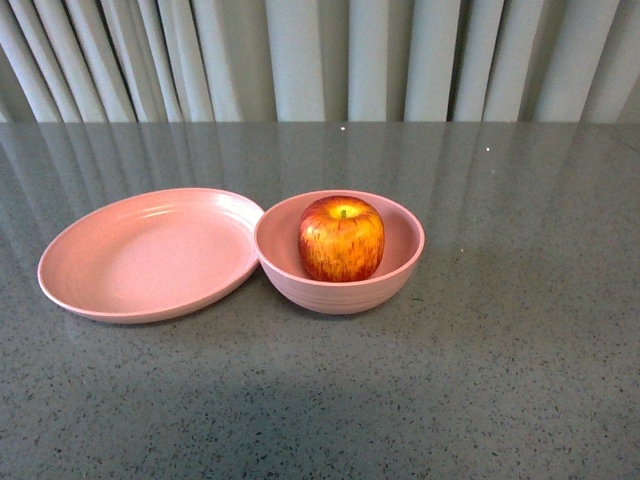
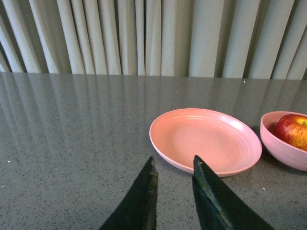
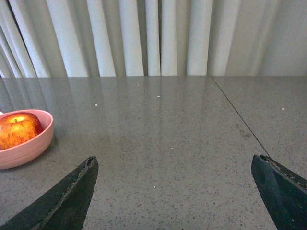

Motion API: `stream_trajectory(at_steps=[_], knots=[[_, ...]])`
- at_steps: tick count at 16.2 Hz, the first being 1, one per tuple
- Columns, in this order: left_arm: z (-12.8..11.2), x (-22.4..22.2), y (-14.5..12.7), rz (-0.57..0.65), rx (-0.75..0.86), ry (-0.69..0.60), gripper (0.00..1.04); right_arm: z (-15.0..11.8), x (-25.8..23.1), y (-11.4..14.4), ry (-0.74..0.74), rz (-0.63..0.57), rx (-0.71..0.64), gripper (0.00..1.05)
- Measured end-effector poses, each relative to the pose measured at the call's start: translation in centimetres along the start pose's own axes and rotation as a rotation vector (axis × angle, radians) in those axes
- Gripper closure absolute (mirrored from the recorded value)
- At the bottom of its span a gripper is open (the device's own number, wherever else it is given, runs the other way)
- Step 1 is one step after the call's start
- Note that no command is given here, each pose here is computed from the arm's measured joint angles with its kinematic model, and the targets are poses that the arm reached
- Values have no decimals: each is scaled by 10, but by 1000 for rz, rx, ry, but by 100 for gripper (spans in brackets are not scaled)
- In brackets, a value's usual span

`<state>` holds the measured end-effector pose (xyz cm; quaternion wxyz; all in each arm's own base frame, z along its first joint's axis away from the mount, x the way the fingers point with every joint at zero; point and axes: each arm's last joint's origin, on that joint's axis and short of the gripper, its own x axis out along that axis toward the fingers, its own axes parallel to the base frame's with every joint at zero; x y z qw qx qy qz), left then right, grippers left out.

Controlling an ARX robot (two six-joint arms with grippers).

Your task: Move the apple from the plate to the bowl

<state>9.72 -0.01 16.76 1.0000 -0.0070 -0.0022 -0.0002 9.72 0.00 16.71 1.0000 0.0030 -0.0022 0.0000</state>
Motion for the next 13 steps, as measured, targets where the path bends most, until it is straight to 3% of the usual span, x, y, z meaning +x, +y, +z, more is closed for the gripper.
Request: stream_trajectory(at_steps=[7, 13], knots=[[0, 0, 0, 0, 2, 0, 5, 0, 0, 0, 0, 0, 0, 7], [0, 0, 0, 0, 3, 0, 7, 0, 0, 0, 0, 0, 0, 7]])
